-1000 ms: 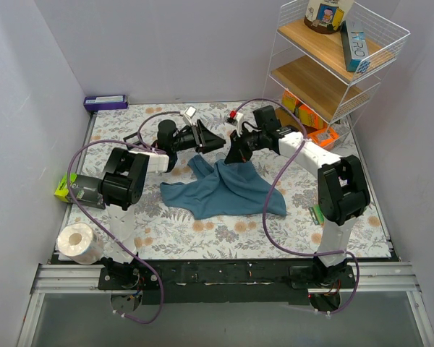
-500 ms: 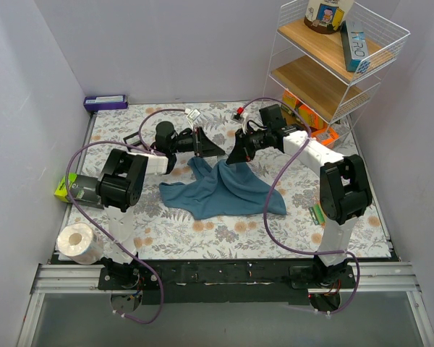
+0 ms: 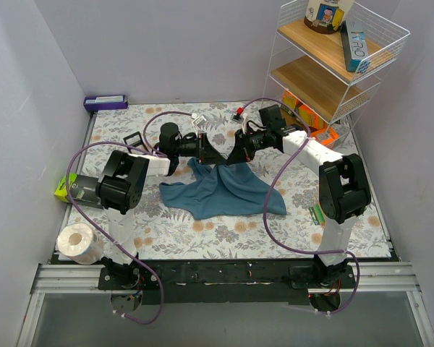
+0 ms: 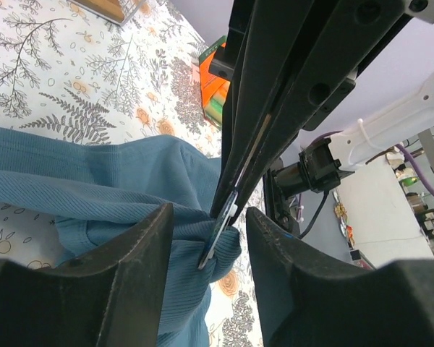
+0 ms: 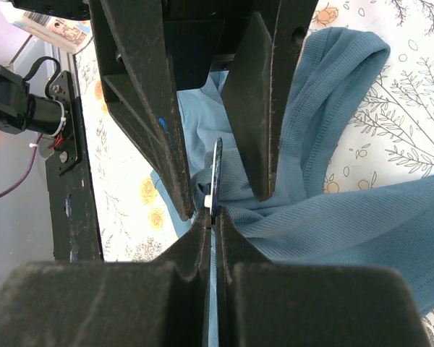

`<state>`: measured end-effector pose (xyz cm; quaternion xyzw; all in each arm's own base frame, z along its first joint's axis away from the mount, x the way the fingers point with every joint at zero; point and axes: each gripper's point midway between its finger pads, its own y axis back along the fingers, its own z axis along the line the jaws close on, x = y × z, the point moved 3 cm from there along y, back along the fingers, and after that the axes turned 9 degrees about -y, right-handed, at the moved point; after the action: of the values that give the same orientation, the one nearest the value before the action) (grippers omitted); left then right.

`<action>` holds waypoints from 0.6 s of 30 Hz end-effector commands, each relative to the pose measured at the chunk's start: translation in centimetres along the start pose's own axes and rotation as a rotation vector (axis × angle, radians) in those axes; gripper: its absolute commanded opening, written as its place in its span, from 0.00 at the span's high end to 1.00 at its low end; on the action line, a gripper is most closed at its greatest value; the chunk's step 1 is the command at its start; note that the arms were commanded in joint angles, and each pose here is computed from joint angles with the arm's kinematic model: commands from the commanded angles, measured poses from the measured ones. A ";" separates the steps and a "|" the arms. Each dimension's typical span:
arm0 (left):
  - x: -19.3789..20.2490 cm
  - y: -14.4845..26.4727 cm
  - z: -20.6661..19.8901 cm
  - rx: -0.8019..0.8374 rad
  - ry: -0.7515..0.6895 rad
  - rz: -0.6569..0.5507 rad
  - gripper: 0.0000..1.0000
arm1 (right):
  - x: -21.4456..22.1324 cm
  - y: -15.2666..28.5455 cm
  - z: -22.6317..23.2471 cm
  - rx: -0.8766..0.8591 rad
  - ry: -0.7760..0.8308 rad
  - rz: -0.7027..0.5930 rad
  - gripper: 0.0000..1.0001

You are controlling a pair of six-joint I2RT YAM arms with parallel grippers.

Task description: Remove the brooch from the garment

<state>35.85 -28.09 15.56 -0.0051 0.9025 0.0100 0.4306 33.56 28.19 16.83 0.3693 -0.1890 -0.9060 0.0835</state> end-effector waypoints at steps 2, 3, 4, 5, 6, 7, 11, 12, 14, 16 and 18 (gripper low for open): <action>-1.7 0.0 -2.0 0.020 -0.098 0.020 0.58 | -1.3 0.5 0.3 -0.019 0.016 -0.025 0.99; -1.7 0.0 -2.0 0.017 -0.097 0.021 0.59 | -1.3 0.6 0.3 -0.018 0.013 -0.024 0.99; -1.7 0.0 -2.0 0.013 -0.095 0.019 0.59 | -1.2 0.6 0.2 -0.016 0.011 -0.025 0.99; -1.8 0.1 -1.9 0.007 -0.088 0.019 0.59 | -1.2 0.6 0.2 -0.016 0.009 -0.025 0.99; -1.7 0.0 -1.8 0.003 -0.089 0.020 0.59 | -1.2 0.6 0.2 -0.014 0.010 -0.025 0.99; -1.8 0.1 -1.8 -0.003 -0.086 0.018 0.60 | -1.2 0.6 0.1 -0.013 0.009 -0.026 0.99; -2.4 0.5 -0.4 -0.094 -0.016 -0.028 0.60 | -1.2 0.7 0.0 -0.012 0.011 -0.027 0.99; -2.6 0.5 -0.3 -0.097 -0.005 -0.035 0.61 | -1.2 0.7 0.0 -0.012 0.010 -0.027 0.99; -2.8 0.4 0.0 -0.116 0.009 -0.040 0.63 | -1.1 0.7 0.0 -0.011 0.006 -0.026 0.99; -2.9 0.4 0.1 -0.119 0.022 -0.049 0.66 | -1.2 0.7 0.0 -0.012 0.010 -0.027 0.99; -2.8 0.3 0.4 -0.127 0.032 -0.051 0.68 | -1.3 0.7 0.0 -0.012 0.011 -0.028 0.99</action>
<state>36.50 -27.91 14.43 -0.0205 0.9192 0.0527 0.3896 34.16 27.59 16.40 0.3640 -0.1985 -0.9069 0.0751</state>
